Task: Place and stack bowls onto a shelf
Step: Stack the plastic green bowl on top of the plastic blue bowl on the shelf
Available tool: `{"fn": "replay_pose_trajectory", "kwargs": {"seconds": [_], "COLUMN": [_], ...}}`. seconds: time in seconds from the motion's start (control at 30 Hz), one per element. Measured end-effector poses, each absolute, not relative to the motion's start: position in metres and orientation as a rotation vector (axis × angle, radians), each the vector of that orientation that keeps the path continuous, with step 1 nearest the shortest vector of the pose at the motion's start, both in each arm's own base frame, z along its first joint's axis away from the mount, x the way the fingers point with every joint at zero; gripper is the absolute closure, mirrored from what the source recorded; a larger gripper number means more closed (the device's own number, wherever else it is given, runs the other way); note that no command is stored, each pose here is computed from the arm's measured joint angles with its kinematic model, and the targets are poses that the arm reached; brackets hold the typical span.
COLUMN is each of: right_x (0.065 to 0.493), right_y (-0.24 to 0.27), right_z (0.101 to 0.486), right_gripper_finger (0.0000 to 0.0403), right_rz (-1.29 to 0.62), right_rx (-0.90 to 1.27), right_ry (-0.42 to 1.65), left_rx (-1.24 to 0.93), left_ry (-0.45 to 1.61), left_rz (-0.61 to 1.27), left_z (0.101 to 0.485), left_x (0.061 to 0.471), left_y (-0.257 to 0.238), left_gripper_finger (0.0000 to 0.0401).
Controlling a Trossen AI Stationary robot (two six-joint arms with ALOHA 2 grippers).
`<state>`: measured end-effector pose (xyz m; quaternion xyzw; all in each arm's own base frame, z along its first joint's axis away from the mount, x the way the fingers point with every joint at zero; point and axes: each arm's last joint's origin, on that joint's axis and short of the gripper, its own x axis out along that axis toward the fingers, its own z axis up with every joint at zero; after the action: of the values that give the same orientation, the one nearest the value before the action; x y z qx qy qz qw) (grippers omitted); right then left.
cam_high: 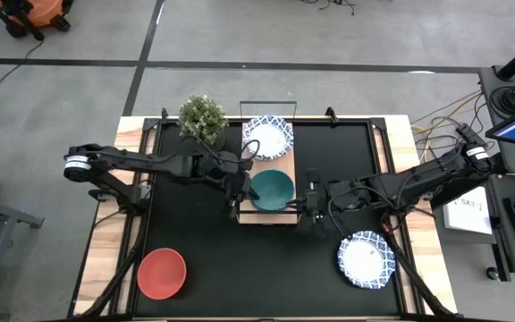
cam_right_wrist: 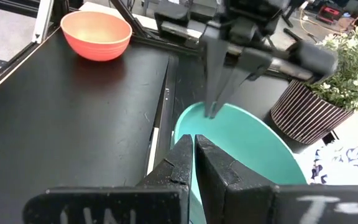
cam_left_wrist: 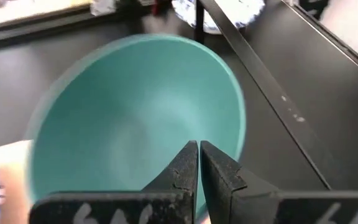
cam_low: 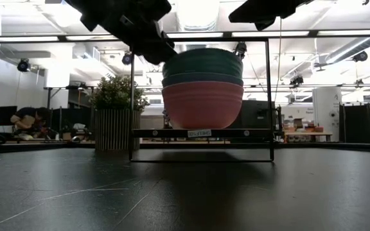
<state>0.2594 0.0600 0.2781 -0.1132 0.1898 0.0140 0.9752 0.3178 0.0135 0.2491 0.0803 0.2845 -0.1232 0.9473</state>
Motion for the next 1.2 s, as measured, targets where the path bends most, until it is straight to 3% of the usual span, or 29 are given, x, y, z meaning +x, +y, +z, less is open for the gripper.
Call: {"fn": "replay_pose_trajectory", "kwargs": {"seconds": [0.5, 1.2], "right_x": [0.260, 0.251], "right_y": [0.051, 0.013], "right_z": [0.272, 0.221], "right_gripper_finger": [0.0394, 0.0394], "right_rz": [0.021, 0.021], "right_rx": [-0.201, 0.078], "right_ry": [0.381, 0.317], "left_rx": [0.143, 0.125], "left_ry": [0.558, 0.552], "left_rz": [-0.252, -0.246], "left_z": [0.250, 0.250], "left_x": [0.320, 0.321], "left_y": [0.013, 0.013], "left_gripper_finger": [0.0401, 0.0401]}}
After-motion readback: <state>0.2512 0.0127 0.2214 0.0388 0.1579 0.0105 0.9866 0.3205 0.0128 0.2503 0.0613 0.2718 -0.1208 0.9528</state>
